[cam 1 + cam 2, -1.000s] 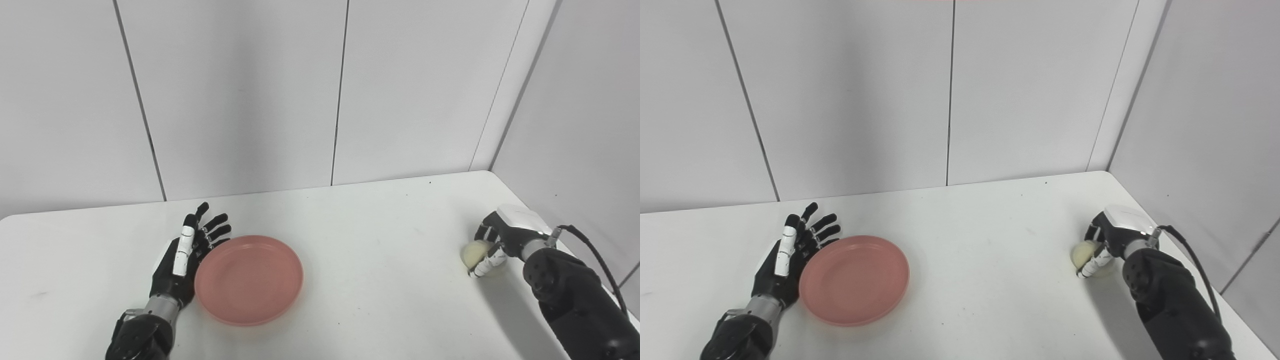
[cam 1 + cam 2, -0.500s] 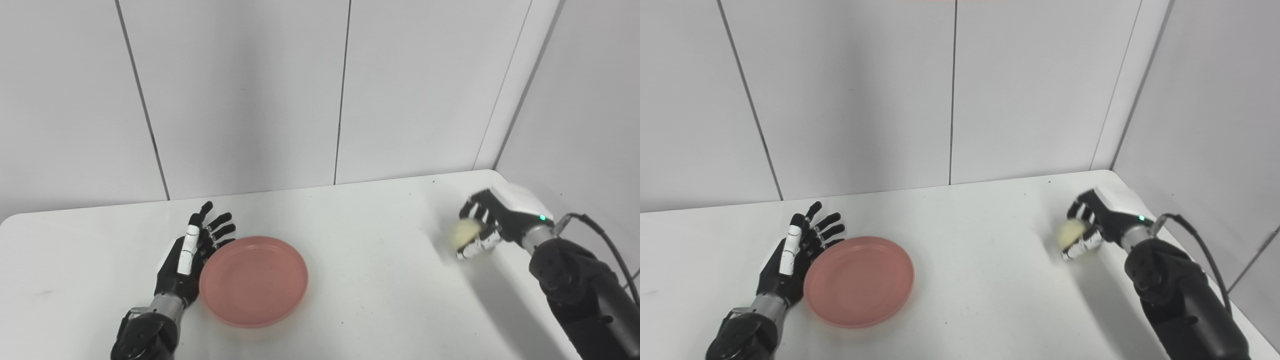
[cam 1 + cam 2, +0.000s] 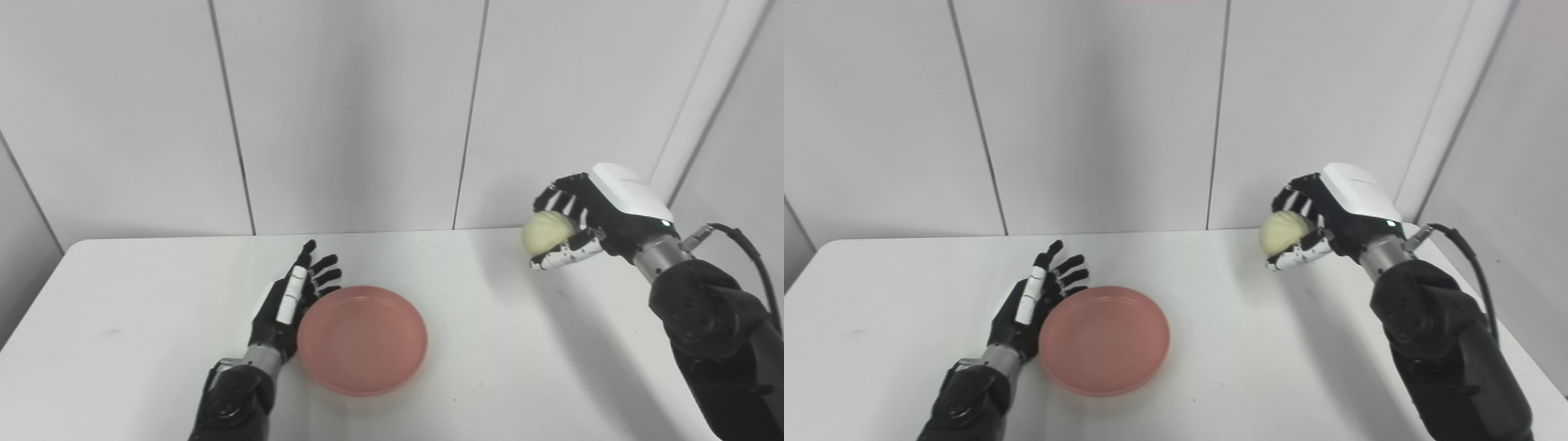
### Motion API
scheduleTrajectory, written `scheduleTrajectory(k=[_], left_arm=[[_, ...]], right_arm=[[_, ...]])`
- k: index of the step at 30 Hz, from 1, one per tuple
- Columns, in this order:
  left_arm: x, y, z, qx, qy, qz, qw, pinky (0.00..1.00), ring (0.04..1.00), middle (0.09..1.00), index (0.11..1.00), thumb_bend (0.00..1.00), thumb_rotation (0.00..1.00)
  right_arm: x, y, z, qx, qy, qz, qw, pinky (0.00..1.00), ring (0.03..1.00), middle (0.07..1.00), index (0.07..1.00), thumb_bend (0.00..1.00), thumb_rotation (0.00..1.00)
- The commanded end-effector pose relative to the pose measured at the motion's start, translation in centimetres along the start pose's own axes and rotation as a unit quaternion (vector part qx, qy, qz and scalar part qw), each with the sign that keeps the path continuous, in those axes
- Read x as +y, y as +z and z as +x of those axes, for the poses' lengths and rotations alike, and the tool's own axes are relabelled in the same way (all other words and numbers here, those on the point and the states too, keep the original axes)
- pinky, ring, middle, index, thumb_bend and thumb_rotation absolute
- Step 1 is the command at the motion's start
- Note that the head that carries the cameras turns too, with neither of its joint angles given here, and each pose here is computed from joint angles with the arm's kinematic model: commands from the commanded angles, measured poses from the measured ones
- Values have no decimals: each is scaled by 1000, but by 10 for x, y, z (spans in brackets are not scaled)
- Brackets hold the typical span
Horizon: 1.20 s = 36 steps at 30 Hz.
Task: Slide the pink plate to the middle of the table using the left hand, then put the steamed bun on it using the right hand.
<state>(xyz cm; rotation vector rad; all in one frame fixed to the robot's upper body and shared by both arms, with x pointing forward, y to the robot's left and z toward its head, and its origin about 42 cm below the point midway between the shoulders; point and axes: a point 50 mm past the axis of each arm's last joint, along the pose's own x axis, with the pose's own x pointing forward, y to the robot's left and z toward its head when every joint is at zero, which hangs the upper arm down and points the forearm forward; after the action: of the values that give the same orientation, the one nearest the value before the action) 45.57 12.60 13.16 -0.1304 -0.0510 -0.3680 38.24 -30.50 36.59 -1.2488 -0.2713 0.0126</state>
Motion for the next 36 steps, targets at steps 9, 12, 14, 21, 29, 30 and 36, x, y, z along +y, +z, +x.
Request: scheduleTrajectory(k=[9, 12, 14, 21, 29, 30, 36], left_arm=[[-2, -17, -14, 50, 5, 3, 999, 735, 824, 872, 1000, 862, 893], [-2, -18, -17, 51, 8, 5, 999, 737, 824, 867, 1000, 850, 881], [-2, -19, -17, 51, 11, 9, 999, 725, 818, 863, 1000, 846, 877], [-5, -17, -16, 49, 8, 11, 999, 711, 812, 856, 1000, 865, 868], [-4, -15, -14, 49, 6, 8, 999, 716, 804, 855, 1000, 863, 862], [-4, -14, -14, 48, 5, 7, 999, 717, 804, 856, 1000, 861, 864], [-5, -13, -13, 48, 3, 2, 999, 725, 811, 862, 1000, 853, 859]], right_arm=[[23, 64, 41, -126, 10, -7, 992, 355, 411, 490, 508, 520, 0], [39, 80, 47, -149, 24, 4, 989, 344, 412, 490, 508, 519, 0], [49, 88, 52, -159, 35, 9, 987, 348, 417, 493, 503, 520, 0], [79, 100, 57, -163, 73, 18, 984, 360, 421, 508, 496, 519, 0], [114, 111, 58, -182, 126, 12, 975, 354, 421, 516, 492, 518, 0], [118, 112, 58, -186, 130, 10, 974, 349, 419, 514, 494, 518, 0], [146, 116, 61, -199, 165, -2, 966, 355, 416, 500, 502, 518, 0]])
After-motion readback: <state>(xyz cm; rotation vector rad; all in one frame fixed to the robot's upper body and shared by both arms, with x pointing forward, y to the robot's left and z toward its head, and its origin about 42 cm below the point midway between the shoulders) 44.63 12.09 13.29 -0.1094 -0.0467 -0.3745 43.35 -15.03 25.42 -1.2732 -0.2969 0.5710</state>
